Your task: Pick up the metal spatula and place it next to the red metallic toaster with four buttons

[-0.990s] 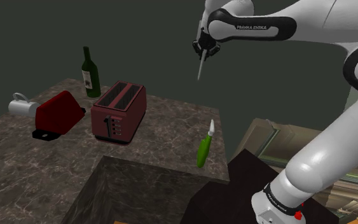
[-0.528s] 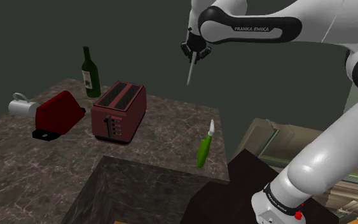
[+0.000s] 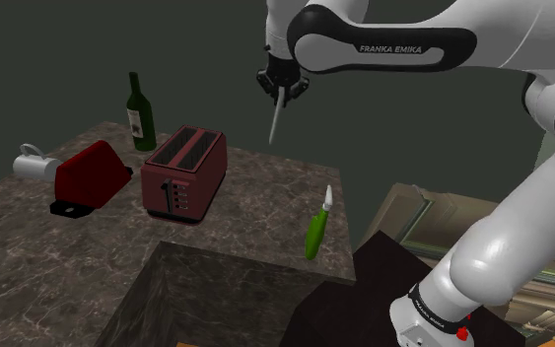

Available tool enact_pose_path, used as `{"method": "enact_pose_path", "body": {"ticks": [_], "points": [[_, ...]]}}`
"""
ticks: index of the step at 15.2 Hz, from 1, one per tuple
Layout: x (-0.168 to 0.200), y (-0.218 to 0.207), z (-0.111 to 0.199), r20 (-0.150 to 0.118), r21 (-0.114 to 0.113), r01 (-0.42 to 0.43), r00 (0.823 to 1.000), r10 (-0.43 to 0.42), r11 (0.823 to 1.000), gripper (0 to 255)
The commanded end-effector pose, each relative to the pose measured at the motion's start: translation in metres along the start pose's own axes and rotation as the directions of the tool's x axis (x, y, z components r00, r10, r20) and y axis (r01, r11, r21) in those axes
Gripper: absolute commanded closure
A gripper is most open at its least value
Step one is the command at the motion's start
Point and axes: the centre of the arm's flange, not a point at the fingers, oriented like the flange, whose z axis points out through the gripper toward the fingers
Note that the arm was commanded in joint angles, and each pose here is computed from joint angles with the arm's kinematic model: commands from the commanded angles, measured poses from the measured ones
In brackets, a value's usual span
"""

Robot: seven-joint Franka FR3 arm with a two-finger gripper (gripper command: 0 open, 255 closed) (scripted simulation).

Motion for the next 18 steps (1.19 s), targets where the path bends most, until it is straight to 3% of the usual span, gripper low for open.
{"method": "enact_pose_path", "body": {"ticks": [1, 4, 18], "points": [[-0.019, -0.014, -0.013, 0.0, 0.0, -0.002, 1.0, 0.002, 1.0, 255], [-0.052, -0.034, -0.031, 0.0, 0.0, -0.002, 1.0, 0.002, 1.0, 255], [-0.087, -0.035, 0.034, 0.0, 0.0, -0.002, 1.0, 0.002, 1.0, 255]]}}
